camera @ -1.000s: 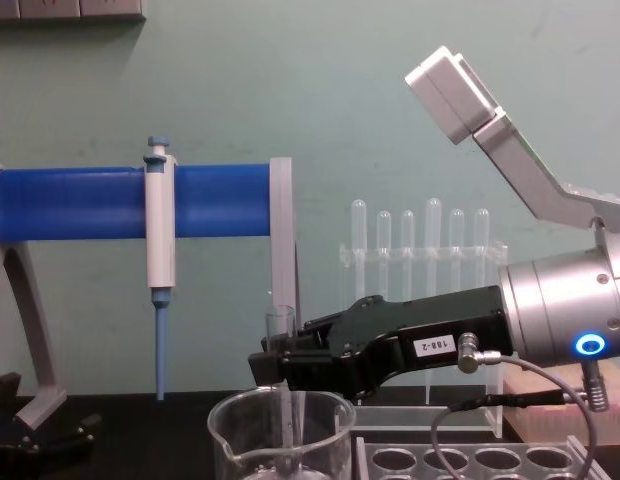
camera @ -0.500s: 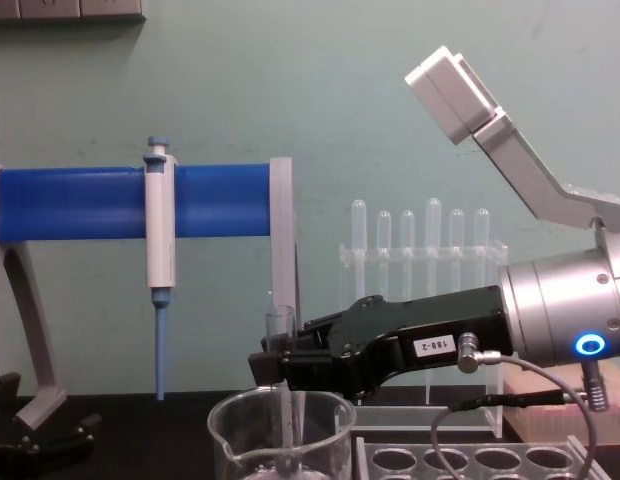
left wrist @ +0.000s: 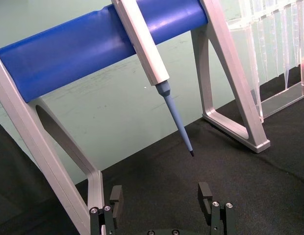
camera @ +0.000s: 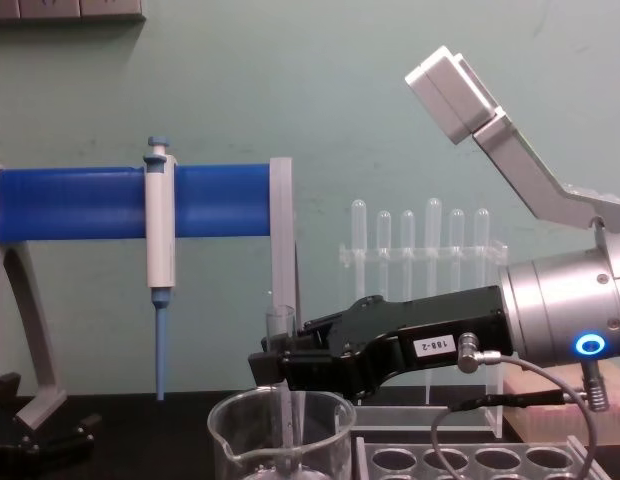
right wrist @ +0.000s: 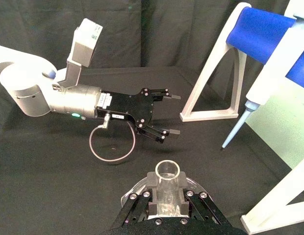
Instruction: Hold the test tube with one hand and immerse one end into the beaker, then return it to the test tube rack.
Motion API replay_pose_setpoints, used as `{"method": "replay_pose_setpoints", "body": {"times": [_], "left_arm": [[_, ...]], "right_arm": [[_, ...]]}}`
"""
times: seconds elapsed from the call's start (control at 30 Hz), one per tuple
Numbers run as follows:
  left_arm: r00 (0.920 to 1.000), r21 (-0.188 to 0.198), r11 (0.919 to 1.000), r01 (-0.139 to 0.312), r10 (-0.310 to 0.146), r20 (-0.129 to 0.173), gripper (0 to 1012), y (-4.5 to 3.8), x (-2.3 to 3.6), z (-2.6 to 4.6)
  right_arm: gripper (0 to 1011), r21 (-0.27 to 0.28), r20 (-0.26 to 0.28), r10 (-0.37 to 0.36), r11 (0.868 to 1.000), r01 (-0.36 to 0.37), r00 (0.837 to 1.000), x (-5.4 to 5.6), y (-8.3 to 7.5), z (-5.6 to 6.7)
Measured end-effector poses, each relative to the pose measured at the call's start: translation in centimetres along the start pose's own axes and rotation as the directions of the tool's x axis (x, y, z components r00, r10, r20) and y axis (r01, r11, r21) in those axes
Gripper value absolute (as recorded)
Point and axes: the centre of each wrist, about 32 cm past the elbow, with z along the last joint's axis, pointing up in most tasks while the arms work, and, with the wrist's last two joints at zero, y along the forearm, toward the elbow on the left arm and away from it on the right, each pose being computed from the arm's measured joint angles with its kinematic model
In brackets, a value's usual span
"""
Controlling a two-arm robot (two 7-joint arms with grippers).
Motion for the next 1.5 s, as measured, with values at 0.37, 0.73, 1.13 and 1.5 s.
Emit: {"method": "replay_pose_setpoints", "body": {"times": [0.37, 0.73, 1.13, 1.5], "left_arm": [[1.0000, 0.000, 1.0000, 0.000, 0.000, 0.000, 1000, 0.00, 0.00, 0.00], [1.0000, 0.000, 1.0000, 0.000, 0.000, 0.000, 1000, 0.00, 0.00, 0.00], [1.0000, 0.000, 1.0000, 0.000, 0.000, 0.000, 1000, 0.00, 0.00, 0.00], [1.0000, 0.000, 1.0000, 0.000, 0.000, 0.000, 1000, 0.00, 0.00, 0.00]], "right_arm": [[238, 0.000, 0.000, 0.000, 1.000, 0.000, 1.000, 0.00, 0.00, 0.00], [237, 0.000, 0.000, 0.000, 1.000, 0.000, 1.000, 0.00, 0.00, 0.00], [238, 0.000, 0.000, 0.000, 1.000, 0.000, 1.000, 0.00, 0.00, 0.00], [238, 0.000, 0.000, 0.000, 1.000, 0.000, 1.000, 0.00, 0.00, 0.00]]}}
